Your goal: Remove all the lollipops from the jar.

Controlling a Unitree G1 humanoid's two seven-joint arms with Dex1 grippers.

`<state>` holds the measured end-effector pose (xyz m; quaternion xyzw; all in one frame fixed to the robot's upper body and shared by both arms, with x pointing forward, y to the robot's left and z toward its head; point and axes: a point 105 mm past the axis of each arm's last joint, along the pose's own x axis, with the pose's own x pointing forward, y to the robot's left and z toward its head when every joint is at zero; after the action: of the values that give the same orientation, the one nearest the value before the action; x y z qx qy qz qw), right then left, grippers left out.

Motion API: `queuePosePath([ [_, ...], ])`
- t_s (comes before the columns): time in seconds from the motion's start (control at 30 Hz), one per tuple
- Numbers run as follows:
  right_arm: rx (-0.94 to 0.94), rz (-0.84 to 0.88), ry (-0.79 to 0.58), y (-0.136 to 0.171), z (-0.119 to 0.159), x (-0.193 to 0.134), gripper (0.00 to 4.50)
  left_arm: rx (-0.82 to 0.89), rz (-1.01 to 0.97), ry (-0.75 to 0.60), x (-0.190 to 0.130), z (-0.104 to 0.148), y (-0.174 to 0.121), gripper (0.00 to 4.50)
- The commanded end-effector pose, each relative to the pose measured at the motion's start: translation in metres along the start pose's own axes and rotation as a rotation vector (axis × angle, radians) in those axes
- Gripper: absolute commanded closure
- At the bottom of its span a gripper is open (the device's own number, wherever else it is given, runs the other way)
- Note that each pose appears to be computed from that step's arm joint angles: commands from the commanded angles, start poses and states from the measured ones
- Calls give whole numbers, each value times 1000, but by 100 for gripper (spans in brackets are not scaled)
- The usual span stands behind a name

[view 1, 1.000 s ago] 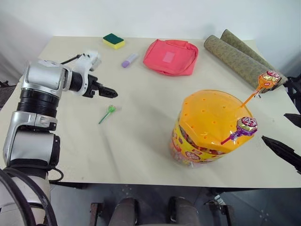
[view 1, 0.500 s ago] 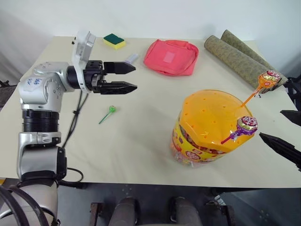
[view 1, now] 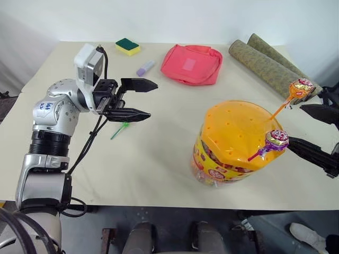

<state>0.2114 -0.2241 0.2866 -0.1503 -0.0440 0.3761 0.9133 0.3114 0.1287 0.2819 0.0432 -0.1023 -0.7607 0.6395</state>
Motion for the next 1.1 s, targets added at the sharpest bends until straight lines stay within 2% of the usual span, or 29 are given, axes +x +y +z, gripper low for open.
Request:
queuePosePath([
  [0.03,-31,27,-36,-8,11,6,0,50,-157,-3,1,10,-20,4],
  [0.37,-28,152,-50,-11,20,24,0,60,-231,5,9,16,-31,4],
  [0.53,-24,149,-80,-15,27,31,0,71,-243,-4,12,20,-30,4],
  [0.63,-17,146,-105,-16,36,31,64,71,-242,-3,12,20,-30,0],
  [1.0,-9,143,-103,-16,44,34,430,73,-242,0,14,20,-26,0],
  [1.03,-9,143,-103,-15,45,35,446,73,-242,0,14,20,-26,0],
  [1.1,-14,138,-107,-16,48,35,446,72,-239,3,14,20,-25,0],
])
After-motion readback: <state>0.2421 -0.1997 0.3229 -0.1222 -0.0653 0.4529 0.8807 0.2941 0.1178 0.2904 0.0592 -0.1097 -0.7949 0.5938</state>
